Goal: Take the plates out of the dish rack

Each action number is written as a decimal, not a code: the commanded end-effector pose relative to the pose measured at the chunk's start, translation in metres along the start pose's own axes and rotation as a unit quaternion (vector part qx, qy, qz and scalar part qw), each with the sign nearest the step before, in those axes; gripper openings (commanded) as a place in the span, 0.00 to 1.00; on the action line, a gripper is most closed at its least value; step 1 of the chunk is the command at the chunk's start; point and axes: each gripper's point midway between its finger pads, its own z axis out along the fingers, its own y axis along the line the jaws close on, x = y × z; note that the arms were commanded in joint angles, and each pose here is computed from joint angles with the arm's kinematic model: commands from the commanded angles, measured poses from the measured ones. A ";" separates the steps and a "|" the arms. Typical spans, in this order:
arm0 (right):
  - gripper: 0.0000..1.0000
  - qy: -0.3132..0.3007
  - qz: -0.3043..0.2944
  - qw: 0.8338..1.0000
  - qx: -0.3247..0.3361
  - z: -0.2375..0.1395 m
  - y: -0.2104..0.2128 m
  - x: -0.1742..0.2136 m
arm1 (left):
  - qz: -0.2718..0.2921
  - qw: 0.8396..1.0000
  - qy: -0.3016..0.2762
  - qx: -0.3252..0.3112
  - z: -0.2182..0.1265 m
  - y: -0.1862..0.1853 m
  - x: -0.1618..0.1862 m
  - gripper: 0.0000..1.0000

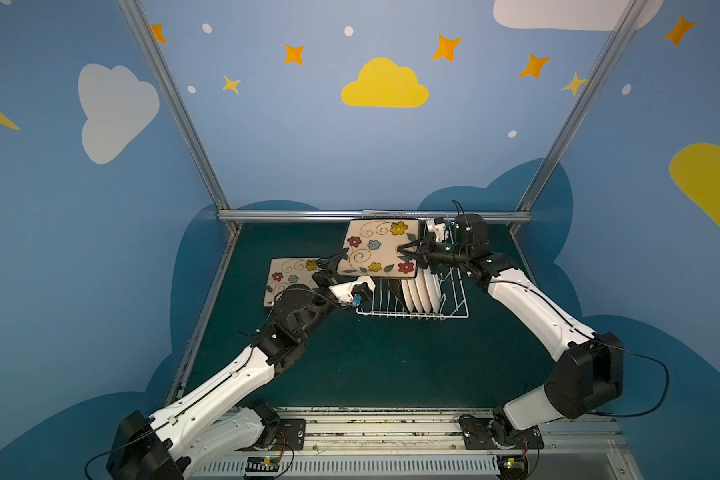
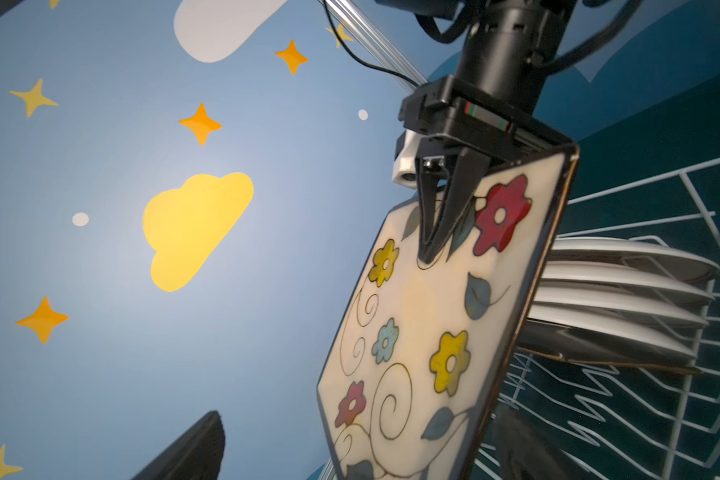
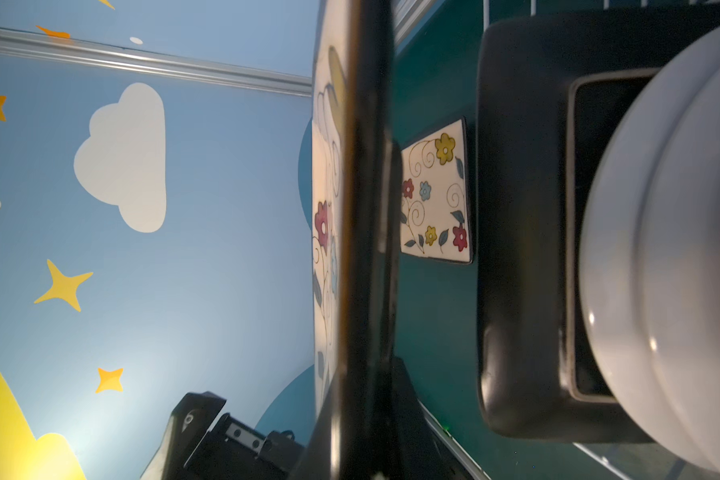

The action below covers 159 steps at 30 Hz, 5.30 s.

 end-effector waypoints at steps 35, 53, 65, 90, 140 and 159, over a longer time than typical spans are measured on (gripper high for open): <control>0.00 -0.052 -0.162 0.978 -0.119 -0.059 0.074 -0.007 | -0.741 0.647 0.145 0.104 0.017 0.047 0.066 0.99; 0.00 -0.020 -0.148 0.982 -0.118 -0.043 0.060 -0.001 | -0.796 0.543 0.157 0.217 0.061 -0.007 0.061 0.92; 0.00 0.011 -0.169 0.978 -0.122 -0.037 0.058 0.008 | -0.788 0.531 0.163 0.266 0.065 -0.027 0.048 0.80; 0.00 0.026 -0.160 0.980 -0.111 -0.026 0.039 0.009 | -0.801 0.507 0.167 0.270 0.073 -0.033 0.055 0.03; 0.90 -0.060 -0.438 0.895 0.062 -0.067 0.033 0.038 | -0.721 0.649 0.148 0.192 0.003 0.107 0.070 0.03; 0.90 -0.023 -0.525 0.846 0.087 -0.031 0.025 0.073 | -0.723 0.635 0.252 0.101 -0.041 0.119 0.187 0.03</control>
